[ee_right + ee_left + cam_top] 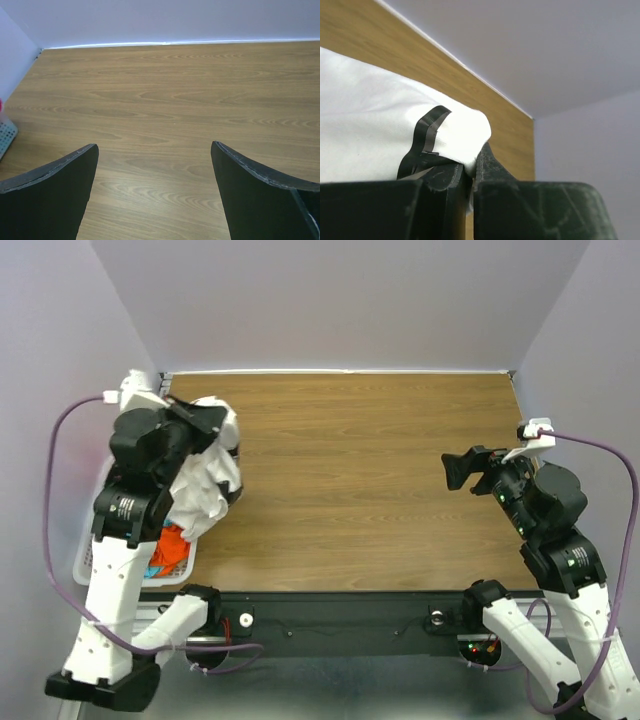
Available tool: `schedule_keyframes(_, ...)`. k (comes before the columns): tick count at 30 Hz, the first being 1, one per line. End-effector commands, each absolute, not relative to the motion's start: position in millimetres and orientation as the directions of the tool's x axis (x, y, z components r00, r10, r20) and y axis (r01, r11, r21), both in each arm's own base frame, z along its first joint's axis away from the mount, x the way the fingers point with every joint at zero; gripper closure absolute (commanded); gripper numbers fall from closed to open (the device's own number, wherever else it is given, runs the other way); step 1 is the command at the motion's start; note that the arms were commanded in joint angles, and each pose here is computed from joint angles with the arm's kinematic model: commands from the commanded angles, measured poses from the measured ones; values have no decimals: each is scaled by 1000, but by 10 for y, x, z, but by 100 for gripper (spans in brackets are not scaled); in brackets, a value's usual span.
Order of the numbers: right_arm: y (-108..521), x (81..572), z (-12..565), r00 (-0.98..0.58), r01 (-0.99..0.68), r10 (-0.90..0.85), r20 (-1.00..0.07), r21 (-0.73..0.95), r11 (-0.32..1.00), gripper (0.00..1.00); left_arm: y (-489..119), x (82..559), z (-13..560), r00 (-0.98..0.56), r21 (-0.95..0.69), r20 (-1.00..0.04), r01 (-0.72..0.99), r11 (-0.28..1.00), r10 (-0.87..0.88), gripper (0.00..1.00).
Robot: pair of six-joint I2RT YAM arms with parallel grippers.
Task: Fold and stack the t-shirts
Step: Grab the tshirt from the pile, then move the tshirt to the center of the board
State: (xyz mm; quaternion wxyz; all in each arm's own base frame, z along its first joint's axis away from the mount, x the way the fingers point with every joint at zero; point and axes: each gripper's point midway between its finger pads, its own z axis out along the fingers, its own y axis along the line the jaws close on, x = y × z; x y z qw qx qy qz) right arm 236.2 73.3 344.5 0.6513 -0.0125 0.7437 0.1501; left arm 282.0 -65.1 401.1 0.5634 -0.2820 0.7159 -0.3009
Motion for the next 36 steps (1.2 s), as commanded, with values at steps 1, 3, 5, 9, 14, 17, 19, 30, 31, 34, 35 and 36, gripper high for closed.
schedule_keyframes(1,813,2340,3742,-90,-261,234,-968,250,932,0,-1345,2758,4825,-198,-760,-643,289,583,-740,100)
schedule_keyframes(3,802,2330,3753,-90,-255,243,-966,259,932,0,-1835,2736,4813,-278,-746,-660,351,566,-698,100)
schedule_keyframes(5,772,2305,3787,-76,-247,251,-965,262,933,0,-2098,2691,4934,-276,-733,-672,376,567,-687,100)
schedule_keyframes(9,670,2222,3834,-39,-217,261,-965,263,940,0,-2923,2456,5161,-340,-672,-732,499,547,-590,100)
schedule_keyframes(14,596,2149,3819,-21,-195,265,-964,264,945,0,-3328,2475,5109,-362,-636,-768,524,566,-528,100)
schedule_keyframes(17,577,2128,3756,-39,-182,263,-964,266,947,0,-3350,2745,4802,-302,-568,-823,477,671,-482,86)
schedule_keyframes(19,621,2143,3647,-84,-192,249,-965,260,946,0,-3308,3000,4524,-292,-543,-840,421,727,-458,34)
schedule_keyframes(30,952,2477,3025,-359,-210,205,-911,293,933,0,-1644,3815,2575,-524,126,-851,-147,981,31,1)
schedule_keyframes(31,958,2498,2992,-367,-216,185,-912,277,936,0,-1578,3768,2438,-555,174,-829,-153,973,61,1)
schedule_keyframes(34,972,2582,2828,-411,-211,142,-901,246,946,0,-1521,3608,2082,-640,210,-766,-157,965,62,2)
schedule_keyframes(35,977,2601,2797,-419,-209,138,-897,243,947,0,-1458,3509,1870,-678,256,-730,-148,955,90,2)
schedule_keyframes(36,982,2617,2749,-432,-206,134,-892,242,948,0,-1382,3458,1774,-690,301,-715,-161,940,111,2)
